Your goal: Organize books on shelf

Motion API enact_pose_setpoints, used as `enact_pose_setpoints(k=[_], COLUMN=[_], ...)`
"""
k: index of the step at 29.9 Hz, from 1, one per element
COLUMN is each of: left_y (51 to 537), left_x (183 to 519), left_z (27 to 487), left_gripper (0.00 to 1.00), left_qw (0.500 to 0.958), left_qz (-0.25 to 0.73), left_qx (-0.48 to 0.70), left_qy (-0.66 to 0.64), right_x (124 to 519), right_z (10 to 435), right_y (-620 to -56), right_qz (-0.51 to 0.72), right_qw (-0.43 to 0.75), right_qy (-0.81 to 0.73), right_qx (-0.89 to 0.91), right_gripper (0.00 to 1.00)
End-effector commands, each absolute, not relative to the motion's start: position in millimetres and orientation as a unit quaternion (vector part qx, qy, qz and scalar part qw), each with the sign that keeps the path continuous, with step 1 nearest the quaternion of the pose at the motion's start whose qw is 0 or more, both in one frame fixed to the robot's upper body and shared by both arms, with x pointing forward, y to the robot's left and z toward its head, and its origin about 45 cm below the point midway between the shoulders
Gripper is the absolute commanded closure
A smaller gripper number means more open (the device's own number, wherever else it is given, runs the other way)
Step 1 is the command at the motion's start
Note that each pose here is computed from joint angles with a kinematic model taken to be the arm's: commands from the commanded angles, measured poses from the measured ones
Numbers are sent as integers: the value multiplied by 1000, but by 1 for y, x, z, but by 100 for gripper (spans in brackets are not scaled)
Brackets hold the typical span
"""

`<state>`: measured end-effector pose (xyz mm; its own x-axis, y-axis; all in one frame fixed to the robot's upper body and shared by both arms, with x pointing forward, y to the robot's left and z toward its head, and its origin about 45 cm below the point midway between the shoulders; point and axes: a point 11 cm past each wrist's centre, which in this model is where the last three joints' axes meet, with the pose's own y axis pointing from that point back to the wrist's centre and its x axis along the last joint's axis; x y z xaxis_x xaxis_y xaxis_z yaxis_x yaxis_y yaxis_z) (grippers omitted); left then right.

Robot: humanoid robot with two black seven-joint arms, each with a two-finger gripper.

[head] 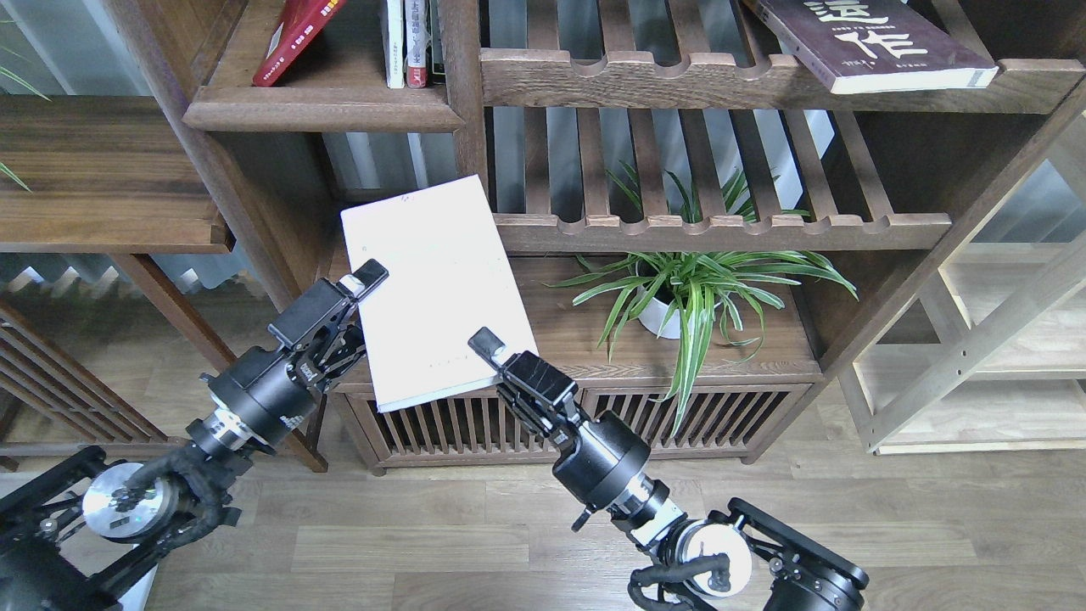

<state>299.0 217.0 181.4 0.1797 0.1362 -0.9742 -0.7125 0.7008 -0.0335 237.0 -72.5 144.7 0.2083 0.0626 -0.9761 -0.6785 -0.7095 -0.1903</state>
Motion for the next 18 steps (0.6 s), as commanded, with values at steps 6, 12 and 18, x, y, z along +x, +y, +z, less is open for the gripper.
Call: enact_pose_setpoints(k=[6,12,18], left_y=[221,227,225], left_x=[281,275,273], left_z=[172,165,163], left_gripper=[14,14,17], left_qw=[719,718,718], left_qz=[272,280,276], left_qx=[-206,-187,-179], left_qy=[605,609,613], right_x=[227,217,207], right_z=[134,130,125], right_y=[-70,-63,-58], right_qz=[597,605,613], right_qw=[292,275,263], right_qy=[217,206,199], right_qx=[-715,-718,-718], right_gripper=[99,99,99])
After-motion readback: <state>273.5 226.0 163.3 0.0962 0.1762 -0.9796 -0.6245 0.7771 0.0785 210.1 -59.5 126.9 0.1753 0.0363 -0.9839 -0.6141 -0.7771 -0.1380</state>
